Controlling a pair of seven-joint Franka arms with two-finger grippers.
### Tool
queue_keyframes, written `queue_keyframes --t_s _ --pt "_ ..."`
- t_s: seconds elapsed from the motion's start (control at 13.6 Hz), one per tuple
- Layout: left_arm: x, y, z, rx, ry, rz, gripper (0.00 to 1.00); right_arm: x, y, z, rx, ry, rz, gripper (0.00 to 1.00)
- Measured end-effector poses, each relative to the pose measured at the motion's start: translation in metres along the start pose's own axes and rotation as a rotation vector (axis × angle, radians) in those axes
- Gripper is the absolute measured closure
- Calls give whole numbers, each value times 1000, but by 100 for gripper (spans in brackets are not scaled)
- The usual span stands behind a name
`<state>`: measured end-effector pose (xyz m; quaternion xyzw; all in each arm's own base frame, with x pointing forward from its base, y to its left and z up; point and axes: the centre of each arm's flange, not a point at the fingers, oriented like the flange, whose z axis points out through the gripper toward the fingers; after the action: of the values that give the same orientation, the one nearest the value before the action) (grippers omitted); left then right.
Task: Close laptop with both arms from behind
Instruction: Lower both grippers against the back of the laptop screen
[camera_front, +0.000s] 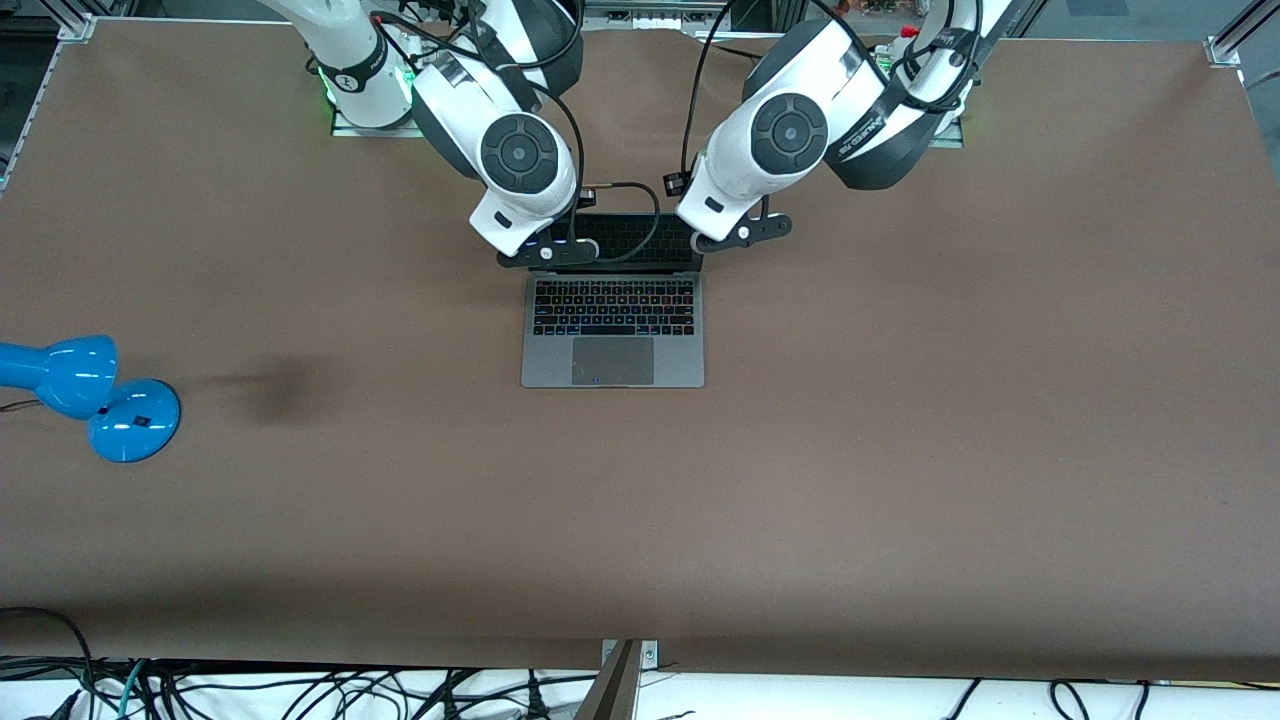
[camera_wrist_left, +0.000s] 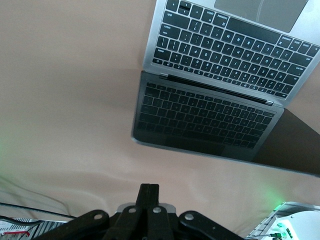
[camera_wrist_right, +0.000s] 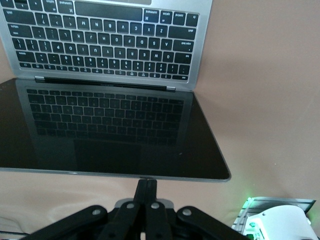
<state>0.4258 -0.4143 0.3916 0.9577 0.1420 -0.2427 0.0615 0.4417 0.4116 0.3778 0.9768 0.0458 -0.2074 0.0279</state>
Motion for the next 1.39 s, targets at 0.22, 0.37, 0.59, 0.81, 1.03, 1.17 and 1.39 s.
queue_keyframes --t_s 0.22,0.37,0.59,0.81,1.03,1.17,1.39 --pt "7 3 12 1 -16 -7 99 -1 0 2 1 -5 -6 99" --pt "13 4 17 -9 -18 -13 99 -1 0 5 -3 -12 -9 99" --pt "22 5 26 -8 -16 -17 99 -2 1 12 -11 -23 -26 99" --pt "32 6 34 -13 -12 -21 99 -2 1 13 -12 -25 -33 99" --pt "36 6 37 -9 0 -17 99 -2 1 13 -12 -25 -56 99" --pt "37 7 35 -12 9 -14 99 0 3 12 -10 -23 -67 99" --pt "40 8 32 -19 13 -15 99 6 11 9 -5 -15 -92 99"
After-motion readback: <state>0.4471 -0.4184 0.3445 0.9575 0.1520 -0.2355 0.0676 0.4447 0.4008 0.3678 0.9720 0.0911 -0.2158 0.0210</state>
